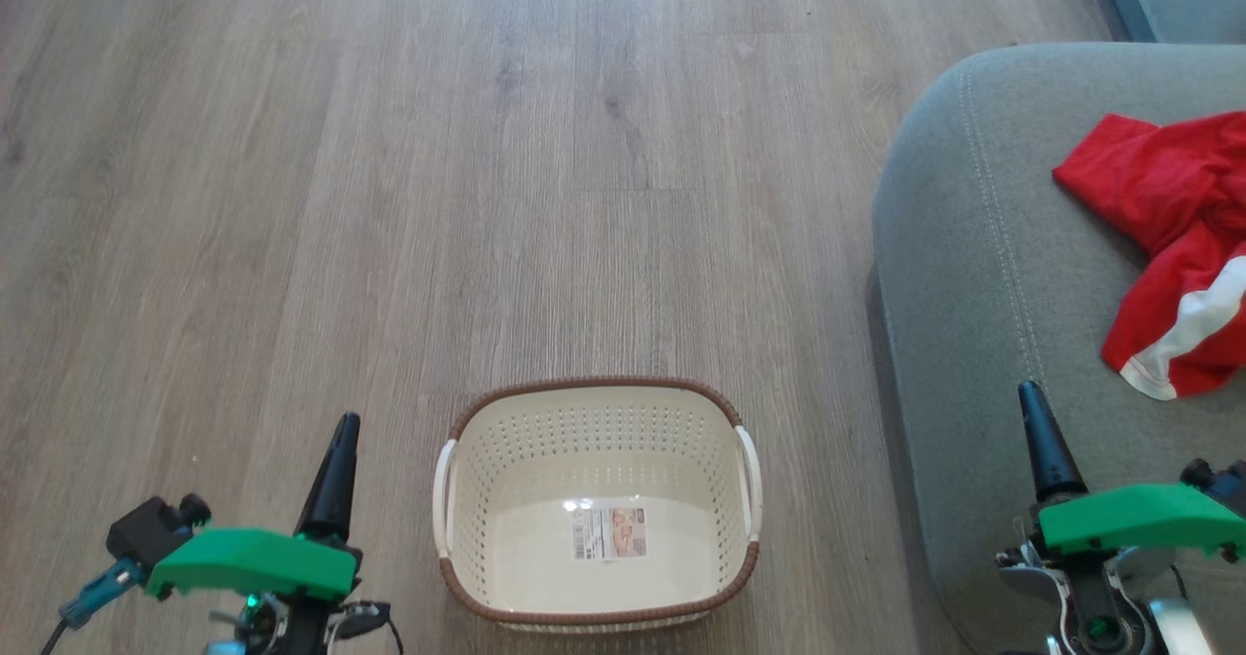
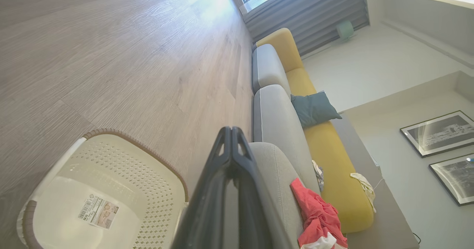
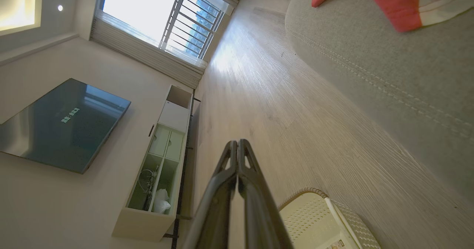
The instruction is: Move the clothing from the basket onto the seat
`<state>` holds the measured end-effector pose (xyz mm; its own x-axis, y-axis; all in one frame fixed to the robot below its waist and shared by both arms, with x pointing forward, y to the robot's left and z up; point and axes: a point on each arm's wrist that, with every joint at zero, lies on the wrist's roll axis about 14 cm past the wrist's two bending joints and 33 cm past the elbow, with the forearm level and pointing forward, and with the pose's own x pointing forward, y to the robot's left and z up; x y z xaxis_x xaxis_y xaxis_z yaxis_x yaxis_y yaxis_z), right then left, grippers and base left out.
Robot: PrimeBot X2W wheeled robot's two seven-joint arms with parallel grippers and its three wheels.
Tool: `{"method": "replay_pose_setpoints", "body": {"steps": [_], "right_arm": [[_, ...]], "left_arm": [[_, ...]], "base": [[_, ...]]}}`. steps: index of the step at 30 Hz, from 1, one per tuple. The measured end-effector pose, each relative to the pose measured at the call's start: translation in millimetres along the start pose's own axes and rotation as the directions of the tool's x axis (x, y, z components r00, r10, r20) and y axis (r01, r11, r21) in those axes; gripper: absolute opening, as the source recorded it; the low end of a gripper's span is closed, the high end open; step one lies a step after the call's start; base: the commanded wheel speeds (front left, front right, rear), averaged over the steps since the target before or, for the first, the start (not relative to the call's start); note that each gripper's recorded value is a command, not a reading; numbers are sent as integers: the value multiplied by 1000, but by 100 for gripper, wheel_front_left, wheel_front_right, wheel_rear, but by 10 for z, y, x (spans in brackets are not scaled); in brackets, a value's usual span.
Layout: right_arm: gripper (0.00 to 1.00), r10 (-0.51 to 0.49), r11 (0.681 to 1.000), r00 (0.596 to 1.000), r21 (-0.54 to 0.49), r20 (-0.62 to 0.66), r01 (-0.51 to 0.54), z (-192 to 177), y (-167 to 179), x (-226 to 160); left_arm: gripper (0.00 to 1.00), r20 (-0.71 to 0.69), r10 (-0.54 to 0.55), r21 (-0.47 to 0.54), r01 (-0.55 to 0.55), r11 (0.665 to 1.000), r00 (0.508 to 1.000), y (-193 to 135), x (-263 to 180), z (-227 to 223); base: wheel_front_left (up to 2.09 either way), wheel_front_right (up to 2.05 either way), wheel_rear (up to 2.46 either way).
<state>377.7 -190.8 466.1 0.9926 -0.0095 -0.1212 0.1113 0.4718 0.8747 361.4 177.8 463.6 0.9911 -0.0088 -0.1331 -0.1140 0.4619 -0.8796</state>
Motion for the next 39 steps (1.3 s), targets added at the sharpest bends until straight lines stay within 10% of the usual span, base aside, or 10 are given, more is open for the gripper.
{"method": "replay_pose_setpoints", "body": {"steps": [39], "right_arm": [[0,10,919,1000,395,29,-21,196,-1,-47]], "left_arm": [[0,-3,-23,-394,20,919,1000,-42,80,121]], "base": [[0,0,0]]}}
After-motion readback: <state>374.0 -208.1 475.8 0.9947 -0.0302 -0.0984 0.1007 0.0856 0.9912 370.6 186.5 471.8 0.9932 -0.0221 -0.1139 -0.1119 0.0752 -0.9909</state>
